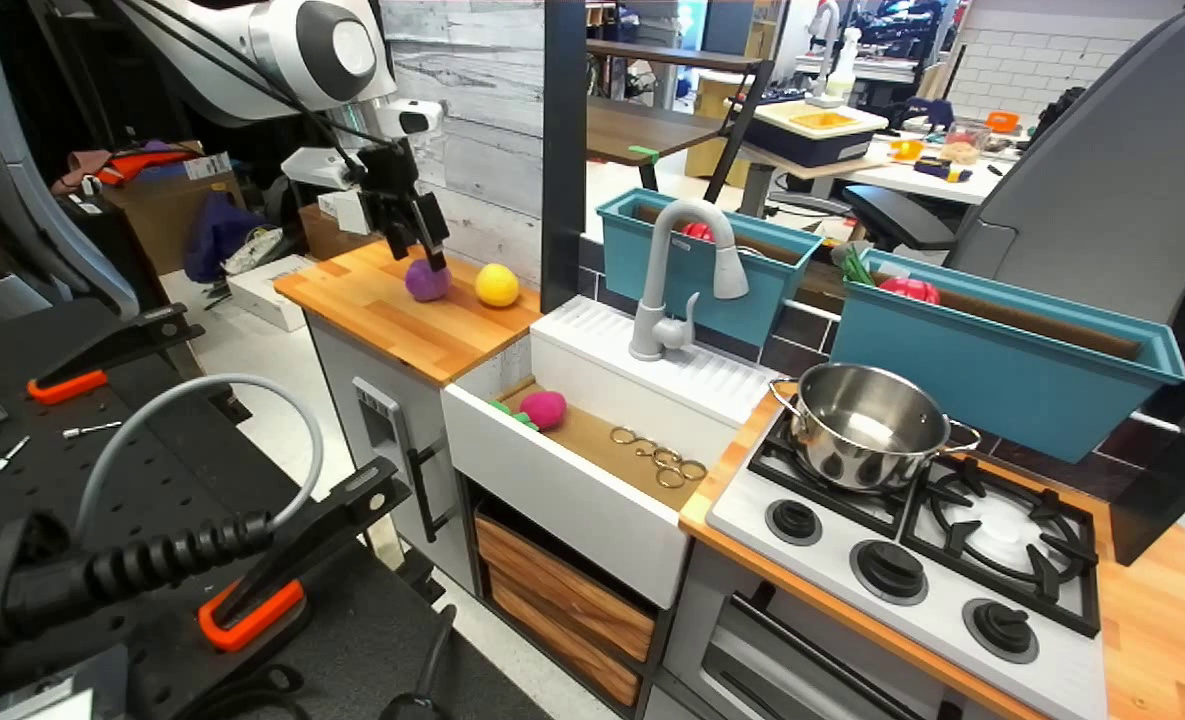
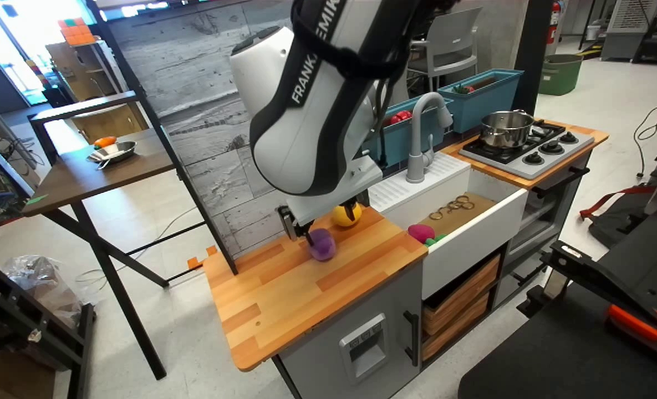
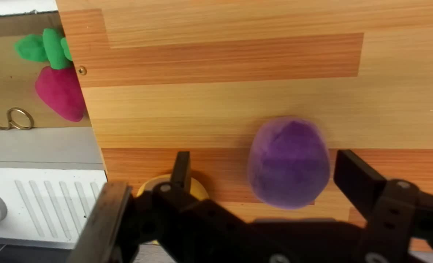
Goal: Move the purple object to the right
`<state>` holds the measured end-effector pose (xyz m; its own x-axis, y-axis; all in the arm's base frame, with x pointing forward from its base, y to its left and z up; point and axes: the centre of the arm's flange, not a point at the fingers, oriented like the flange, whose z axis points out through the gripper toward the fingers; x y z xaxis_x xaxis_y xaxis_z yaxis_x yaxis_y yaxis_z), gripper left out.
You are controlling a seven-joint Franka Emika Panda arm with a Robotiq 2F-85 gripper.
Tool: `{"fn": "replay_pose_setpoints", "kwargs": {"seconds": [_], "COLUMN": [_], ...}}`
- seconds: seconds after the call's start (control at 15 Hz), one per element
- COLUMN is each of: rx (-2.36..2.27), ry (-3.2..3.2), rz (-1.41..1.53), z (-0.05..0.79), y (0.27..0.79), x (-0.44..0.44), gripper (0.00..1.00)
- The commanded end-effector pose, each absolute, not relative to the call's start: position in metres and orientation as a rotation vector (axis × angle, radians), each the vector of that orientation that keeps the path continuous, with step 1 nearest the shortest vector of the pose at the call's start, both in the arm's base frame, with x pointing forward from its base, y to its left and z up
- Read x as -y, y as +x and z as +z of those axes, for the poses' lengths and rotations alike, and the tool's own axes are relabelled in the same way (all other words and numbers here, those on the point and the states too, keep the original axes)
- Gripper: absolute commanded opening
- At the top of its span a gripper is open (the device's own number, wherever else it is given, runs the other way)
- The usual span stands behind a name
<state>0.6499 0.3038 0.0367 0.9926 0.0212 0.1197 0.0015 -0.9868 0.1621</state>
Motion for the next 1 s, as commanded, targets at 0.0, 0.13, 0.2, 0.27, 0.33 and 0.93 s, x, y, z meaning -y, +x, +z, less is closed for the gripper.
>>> {"fn": "replay_pose_setpoints", "kwargs": {"seconds": [0.0, 0.13, 0.2, 0.27, 0.33, 0.93], "rx": [0.008, 0.013, 0.010, 0.008, 0.010, -0.050], "ry": [2.952, 2.956, 2.960, 2.961, 2.968, 2.967], "rz": [0.216, 0.216, 0.220, 0.223, 0.218, 0.226], "z": [0.014, 0.006, 0.002, 0.000, -0.003, 0.013], "y": [0.670, 0.672, 0.673, 0.675, 0.676, 0.675], "x": [-0.315, -0.317, -0.319, -0.322, -0.325, -0.338], "gripper": [1.00, 1.00, 1.00, 1.00, 1.00, 0.21]}}
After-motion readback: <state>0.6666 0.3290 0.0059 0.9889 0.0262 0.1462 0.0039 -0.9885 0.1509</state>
